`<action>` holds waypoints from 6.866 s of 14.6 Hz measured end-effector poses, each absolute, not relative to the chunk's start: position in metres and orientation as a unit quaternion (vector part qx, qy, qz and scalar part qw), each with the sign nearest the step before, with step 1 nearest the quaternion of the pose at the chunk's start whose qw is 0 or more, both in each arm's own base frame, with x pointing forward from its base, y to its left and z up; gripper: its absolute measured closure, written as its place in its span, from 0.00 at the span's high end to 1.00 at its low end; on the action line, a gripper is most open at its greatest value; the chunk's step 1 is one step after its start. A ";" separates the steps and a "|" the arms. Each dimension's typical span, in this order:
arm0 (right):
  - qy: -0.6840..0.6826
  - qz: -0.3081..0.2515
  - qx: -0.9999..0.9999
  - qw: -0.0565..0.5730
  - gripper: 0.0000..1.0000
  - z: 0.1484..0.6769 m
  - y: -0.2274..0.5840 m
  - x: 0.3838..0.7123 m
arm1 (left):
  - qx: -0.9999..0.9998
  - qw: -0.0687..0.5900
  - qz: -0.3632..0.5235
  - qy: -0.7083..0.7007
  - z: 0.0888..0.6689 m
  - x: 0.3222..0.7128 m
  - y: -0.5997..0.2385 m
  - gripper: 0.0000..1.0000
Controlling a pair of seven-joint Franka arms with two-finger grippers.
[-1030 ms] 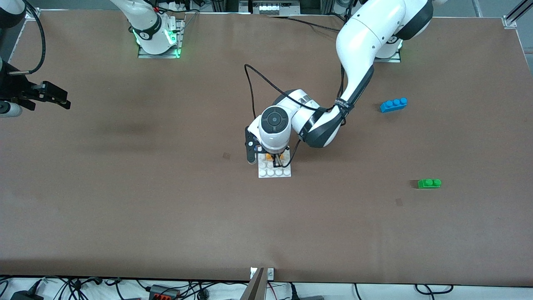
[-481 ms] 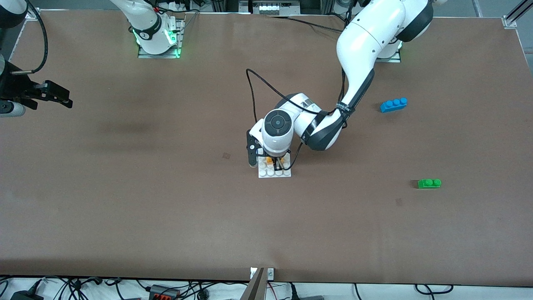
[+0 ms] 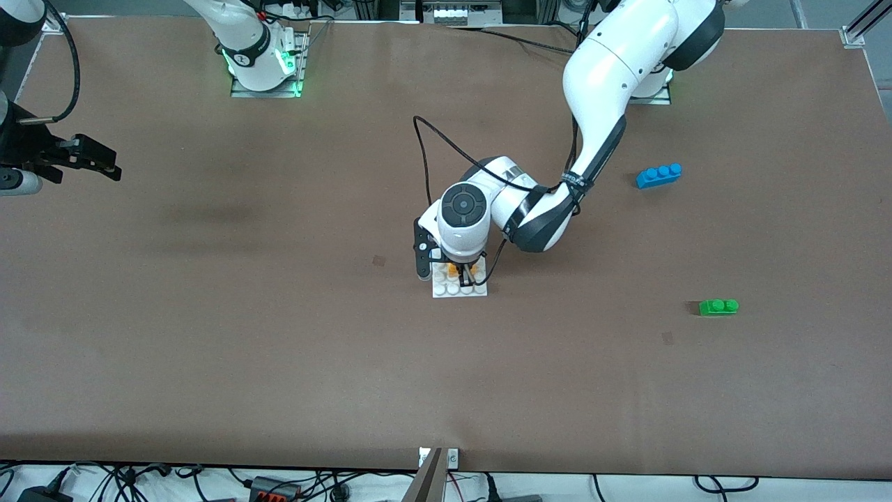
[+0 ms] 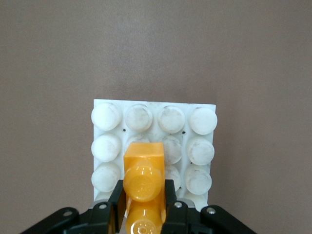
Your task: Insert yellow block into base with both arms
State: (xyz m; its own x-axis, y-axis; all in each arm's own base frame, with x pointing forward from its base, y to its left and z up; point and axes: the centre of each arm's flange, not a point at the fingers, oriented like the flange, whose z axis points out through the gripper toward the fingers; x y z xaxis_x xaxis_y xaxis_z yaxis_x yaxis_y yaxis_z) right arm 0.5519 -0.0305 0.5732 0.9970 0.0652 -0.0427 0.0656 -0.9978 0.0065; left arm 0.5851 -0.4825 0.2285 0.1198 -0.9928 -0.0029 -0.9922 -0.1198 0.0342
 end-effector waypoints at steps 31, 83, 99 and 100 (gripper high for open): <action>0.033 -0.042 0.999 0.002 1.00 0.571 -0.030 0.547 | 0.728 0.016 -0.019 -0.685 0.223 0.568 -0.490 0.35; 0.030 -0.045 0.999 0.002 1.00 0.576 -0.031 0.544 | 0.997 -0.020 -0.045 -0.062 0.582 0.578 -0.079 1.00; -0.015 -0.039 0.999 0.004 1.00 0.582 -0.030 0.545 | 0.999 0.009 -0.026 0.037 0.577 0.566 -0.069 1.00; -0.015 -0.039 0.999 0.004 1.00 0.582 -0.030 0.545 | 0.999 0.009 -0.026 0.038 0.577 0.566 -0.069 1.00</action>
State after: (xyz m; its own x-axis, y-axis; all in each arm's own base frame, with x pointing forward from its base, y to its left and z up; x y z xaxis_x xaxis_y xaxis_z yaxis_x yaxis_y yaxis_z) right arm 0.5451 -0.0296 0.5816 0.9965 -0.0310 -0.0780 -0.0304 -0.9995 0.0098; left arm 0.5657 -0.0695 0.5769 0.9958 0.0758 -0.0517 0.0767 -0.9969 0.0159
